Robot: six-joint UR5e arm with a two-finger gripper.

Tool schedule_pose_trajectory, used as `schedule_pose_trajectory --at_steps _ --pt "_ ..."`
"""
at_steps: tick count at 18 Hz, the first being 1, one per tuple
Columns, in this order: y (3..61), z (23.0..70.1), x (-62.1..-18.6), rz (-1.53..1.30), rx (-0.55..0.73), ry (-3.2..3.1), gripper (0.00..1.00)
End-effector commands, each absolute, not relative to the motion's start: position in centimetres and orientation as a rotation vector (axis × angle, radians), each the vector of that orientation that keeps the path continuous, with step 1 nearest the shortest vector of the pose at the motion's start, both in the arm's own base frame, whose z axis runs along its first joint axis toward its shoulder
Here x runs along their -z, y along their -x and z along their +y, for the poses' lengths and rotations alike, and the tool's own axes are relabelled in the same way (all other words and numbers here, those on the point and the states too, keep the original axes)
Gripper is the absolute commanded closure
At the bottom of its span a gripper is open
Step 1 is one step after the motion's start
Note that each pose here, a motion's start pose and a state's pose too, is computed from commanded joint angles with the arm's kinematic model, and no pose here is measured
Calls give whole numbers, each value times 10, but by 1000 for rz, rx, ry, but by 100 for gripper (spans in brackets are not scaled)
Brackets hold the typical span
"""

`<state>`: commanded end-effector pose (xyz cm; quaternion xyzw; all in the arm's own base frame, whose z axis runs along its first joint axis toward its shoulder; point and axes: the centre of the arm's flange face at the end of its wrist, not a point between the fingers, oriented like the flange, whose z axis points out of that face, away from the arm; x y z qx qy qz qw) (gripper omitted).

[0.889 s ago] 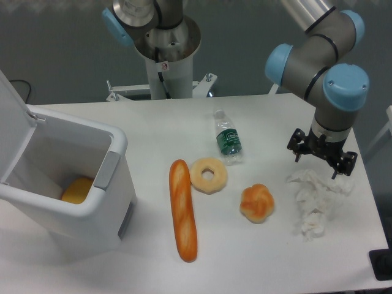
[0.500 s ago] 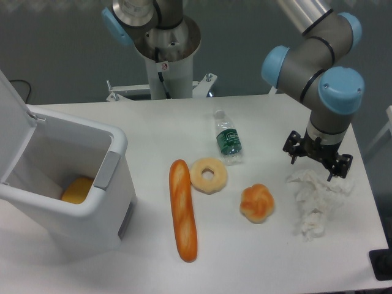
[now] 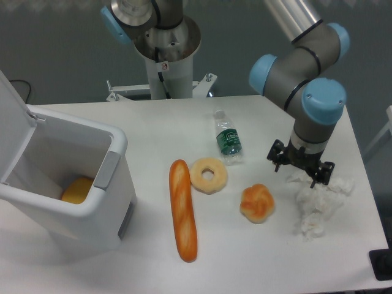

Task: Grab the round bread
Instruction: 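Move the open gripper down over the round knotted bread roll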

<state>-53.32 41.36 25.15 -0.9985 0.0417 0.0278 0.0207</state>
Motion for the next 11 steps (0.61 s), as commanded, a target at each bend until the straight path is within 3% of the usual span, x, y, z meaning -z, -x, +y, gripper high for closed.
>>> schedule_pose_trajectory --at_steps 3,11 --pt "539 417 -221 110 -27 3115 0" --pt "520 422 -205 70 30 3136 0"
